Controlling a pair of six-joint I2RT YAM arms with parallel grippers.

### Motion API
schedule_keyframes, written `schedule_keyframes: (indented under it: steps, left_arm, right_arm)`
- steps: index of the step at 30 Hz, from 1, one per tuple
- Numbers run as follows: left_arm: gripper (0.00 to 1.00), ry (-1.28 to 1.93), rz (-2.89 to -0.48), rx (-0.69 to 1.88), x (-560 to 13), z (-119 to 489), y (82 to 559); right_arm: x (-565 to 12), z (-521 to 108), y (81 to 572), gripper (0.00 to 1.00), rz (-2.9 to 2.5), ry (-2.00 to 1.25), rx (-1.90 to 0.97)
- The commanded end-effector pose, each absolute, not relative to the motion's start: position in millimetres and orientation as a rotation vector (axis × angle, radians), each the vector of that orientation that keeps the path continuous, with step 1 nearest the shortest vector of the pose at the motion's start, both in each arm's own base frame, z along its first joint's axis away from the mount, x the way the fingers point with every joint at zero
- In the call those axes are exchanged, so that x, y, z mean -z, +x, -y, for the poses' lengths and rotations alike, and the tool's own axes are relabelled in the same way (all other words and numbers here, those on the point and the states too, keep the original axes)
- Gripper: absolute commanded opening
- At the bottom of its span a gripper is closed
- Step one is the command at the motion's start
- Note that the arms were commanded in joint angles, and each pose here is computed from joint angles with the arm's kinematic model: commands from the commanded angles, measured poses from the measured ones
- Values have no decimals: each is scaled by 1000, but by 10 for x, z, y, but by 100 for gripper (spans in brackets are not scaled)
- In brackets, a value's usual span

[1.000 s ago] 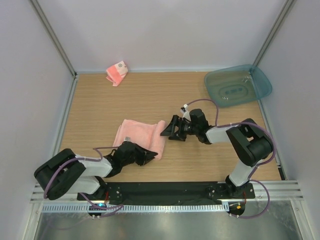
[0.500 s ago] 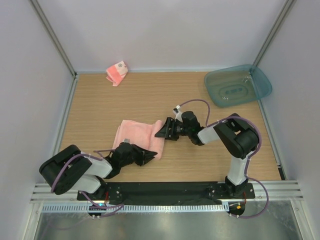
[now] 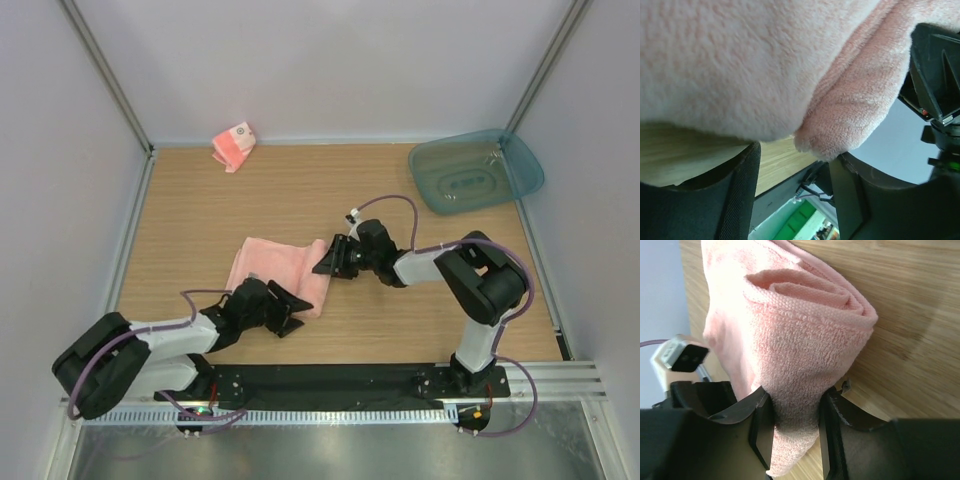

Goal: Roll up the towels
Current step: Roll the towel

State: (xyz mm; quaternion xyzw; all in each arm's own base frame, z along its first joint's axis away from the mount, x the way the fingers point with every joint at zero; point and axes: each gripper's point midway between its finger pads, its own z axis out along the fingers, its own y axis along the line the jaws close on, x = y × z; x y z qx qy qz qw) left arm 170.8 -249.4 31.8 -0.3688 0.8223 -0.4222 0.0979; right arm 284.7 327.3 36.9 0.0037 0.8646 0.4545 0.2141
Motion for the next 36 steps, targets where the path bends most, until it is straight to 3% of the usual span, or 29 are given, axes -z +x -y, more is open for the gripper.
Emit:
schedule_keyframes:
  steps: [1,11,16,23,36]
  left_arm:
    - [57,-972,-2557,966,-169,2276,1585]
    - [57,-526,-2481,703,-643,2199,1736]
    - [56,-303,-2396,403,-949,2134,1836]
    - [56,47,-2233,268,-1341,2627,1857]
    - [62,400,-2048,114,-1194,3341,1828]
  right_arm:
    - [-378,-3047,2973,36,-2456,26,-1006]
    - [-557,-2714,2877,36,-2561,1,-755]
    - [-636,-2691,2826,36,-2596,-20,-727]
    - [-634,-2705,2790,36,-2643,-45,-701]
    - [-653,-2747,2743,36,-2671,-73,-715]
